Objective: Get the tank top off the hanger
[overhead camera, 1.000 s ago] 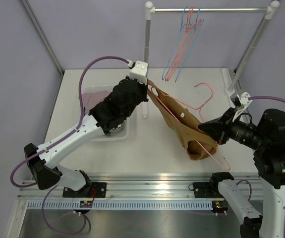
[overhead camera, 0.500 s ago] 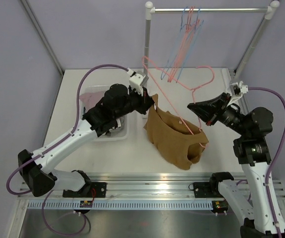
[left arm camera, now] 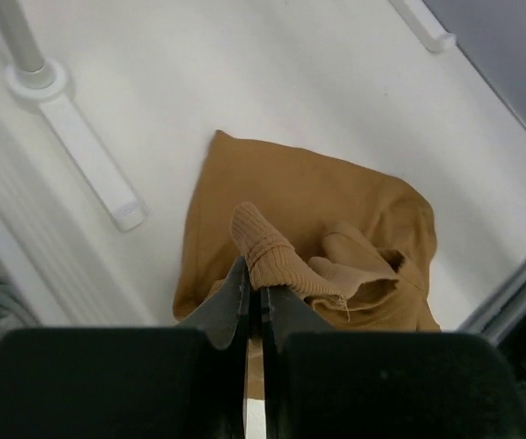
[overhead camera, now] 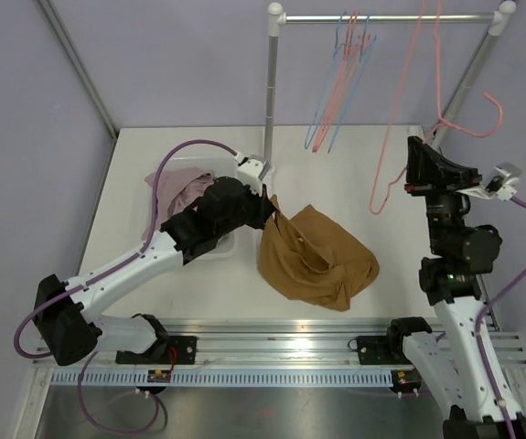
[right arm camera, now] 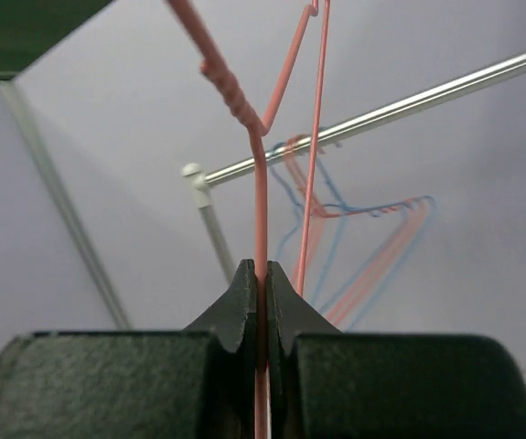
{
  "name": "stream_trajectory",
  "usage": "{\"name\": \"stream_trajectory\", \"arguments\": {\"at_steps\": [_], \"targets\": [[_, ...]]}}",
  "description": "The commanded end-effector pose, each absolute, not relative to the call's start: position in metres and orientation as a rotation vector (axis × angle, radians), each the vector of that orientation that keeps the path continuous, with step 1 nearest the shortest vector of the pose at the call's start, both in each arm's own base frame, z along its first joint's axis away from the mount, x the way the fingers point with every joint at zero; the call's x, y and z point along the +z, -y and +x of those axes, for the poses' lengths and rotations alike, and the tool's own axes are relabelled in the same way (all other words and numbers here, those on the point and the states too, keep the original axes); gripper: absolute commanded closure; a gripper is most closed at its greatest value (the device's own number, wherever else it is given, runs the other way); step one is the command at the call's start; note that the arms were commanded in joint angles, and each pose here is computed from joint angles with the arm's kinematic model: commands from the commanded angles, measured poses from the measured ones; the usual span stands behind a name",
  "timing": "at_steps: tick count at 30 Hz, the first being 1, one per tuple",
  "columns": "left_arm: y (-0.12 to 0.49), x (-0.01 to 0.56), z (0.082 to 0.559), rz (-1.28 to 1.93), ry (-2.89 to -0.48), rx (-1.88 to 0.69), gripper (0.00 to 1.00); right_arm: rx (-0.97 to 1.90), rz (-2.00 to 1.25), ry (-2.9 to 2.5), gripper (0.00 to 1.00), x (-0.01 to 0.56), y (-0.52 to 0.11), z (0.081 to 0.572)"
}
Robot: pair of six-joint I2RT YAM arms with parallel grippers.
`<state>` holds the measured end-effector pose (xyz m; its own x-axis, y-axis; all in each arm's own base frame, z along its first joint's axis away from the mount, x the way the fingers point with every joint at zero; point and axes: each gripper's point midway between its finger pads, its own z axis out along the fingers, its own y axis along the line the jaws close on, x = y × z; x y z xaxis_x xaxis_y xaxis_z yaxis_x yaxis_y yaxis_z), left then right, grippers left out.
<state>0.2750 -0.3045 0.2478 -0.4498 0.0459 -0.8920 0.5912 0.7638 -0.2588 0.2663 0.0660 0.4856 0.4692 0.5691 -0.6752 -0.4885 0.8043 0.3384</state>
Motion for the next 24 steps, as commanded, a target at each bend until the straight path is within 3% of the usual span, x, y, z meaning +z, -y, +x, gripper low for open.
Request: {"name": "stream_trajectory", "arguments": {"at_steps": [1, 2, 5, 11, 13, 16, 18, 21, 24], "targets": [[0.287, 0.254, 0.291, 0.324, -1.963, -0.588, 1.0, 0.274, 0.236, -1.14, 1.0, 0.467, -0.014, 0.251], [0.286, 0.254, 0.292, 0.324, -1.969, -0.581, 0.99, 0.208, 0.272, -1.355, 1.0, 0.422, -0.008, 0.256], [0.287, 0.26, 0.289, 0.346, -1.986, -0.579, 0.91, 0.141, 0.259, -1.523, 1.0, 0.404, -0.005, 0.254], [0.287, 0.286, 0.283, 0.353, -1.955, -0.62, 0.89, 0.11, 0.175, -1.75, 1.0, 0.415, -0.015, 0.277], [0.287, 0.289, 0.279, 0.363, -1.961, -0.631, 0.83, 0.097, 0.153, -1.776, 1.0, 0.428, -0.017, 0.29], [0.286, 0.294, 0.272, 0.388, -1.977, -0.641, 0.59, 0.103, 0.126, -1.761, 1.0, 0.453, -0.022, 0.311], [0.286, 0.301, 0.266, 0.402, -1.98, -0.644, 0.35, 0.121, 0.106, -1.725, 1.0, 0.475, -0.026, 0.318], [0.282, 0.3, 0.255, 0.432, -1.994, -0.62, 0.21, 0.148, 0.075, -1.734, 1.0, 0.485, -0.035, 0.343], [0.272, 0.299, 0.244, 0.442, -2.001, -0.6, 0.16, 0.184, 0.04, -1.738, 1.0, 0.489, -0.045, 0.371]]}}
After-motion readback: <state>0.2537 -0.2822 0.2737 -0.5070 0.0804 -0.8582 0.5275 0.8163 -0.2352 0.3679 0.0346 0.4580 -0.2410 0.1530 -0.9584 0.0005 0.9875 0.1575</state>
